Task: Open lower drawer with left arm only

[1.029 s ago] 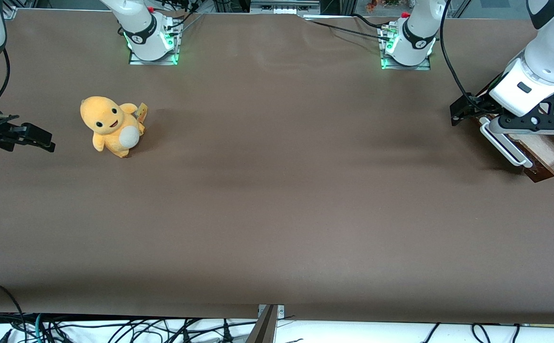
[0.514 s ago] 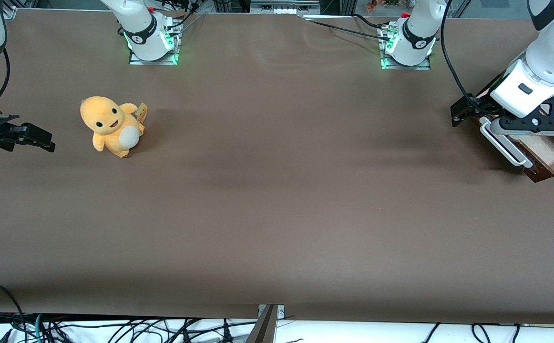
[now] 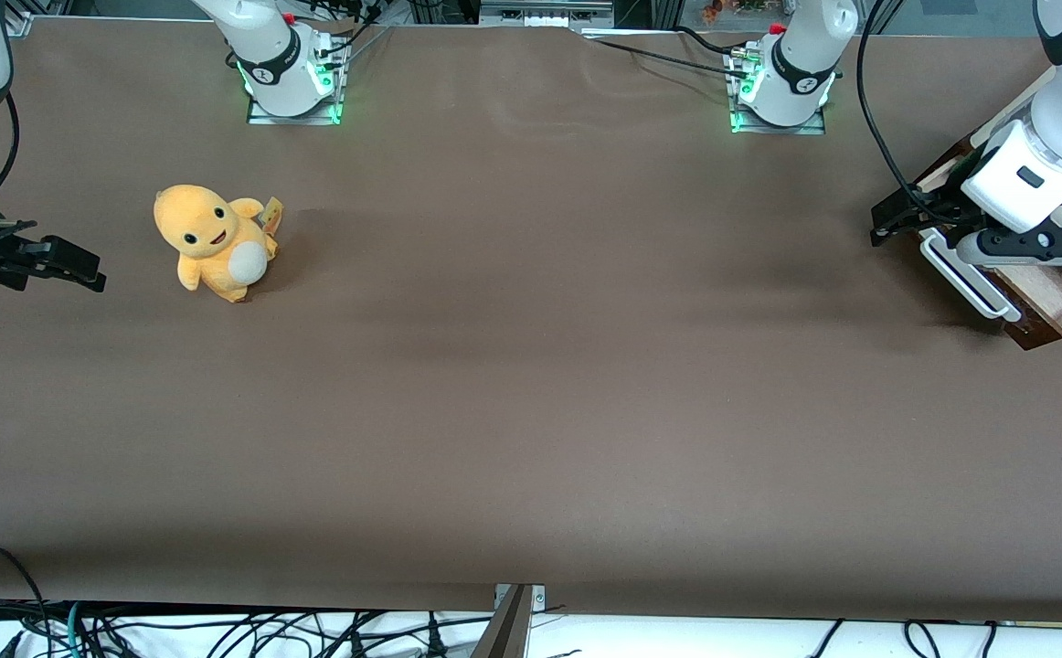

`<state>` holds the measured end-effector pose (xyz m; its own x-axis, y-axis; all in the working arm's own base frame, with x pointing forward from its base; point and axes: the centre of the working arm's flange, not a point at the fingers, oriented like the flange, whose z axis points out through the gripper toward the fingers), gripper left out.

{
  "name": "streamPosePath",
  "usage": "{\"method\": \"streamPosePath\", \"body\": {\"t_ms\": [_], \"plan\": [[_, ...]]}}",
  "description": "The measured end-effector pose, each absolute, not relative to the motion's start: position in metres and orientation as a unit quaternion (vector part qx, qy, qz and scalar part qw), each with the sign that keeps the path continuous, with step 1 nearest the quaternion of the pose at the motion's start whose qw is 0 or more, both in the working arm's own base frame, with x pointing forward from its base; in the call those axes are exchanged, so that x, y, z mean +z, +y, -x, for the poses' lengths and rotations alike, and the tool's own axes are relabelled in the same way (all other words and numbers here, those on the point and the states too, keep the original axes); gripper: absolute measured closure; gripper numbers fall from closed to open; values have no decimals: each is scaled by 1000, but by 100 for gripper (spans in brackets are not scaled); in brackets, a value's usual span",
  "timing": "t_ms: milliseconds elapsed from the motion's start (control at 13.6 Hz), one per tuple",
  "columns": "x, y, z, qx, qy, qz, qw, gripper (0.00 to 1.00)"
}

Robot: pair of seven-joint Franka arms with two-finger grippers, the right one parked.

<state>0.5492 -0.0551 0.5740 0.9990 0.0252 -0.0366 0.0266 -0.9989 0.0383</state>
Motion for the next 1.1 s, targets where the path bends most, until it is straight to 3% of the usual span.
{"method": "streamPosePath", "body": {"t_ms": [1102], "plan": [[572, -53, -555, -19, 14, -1000, 19, 0]]}}
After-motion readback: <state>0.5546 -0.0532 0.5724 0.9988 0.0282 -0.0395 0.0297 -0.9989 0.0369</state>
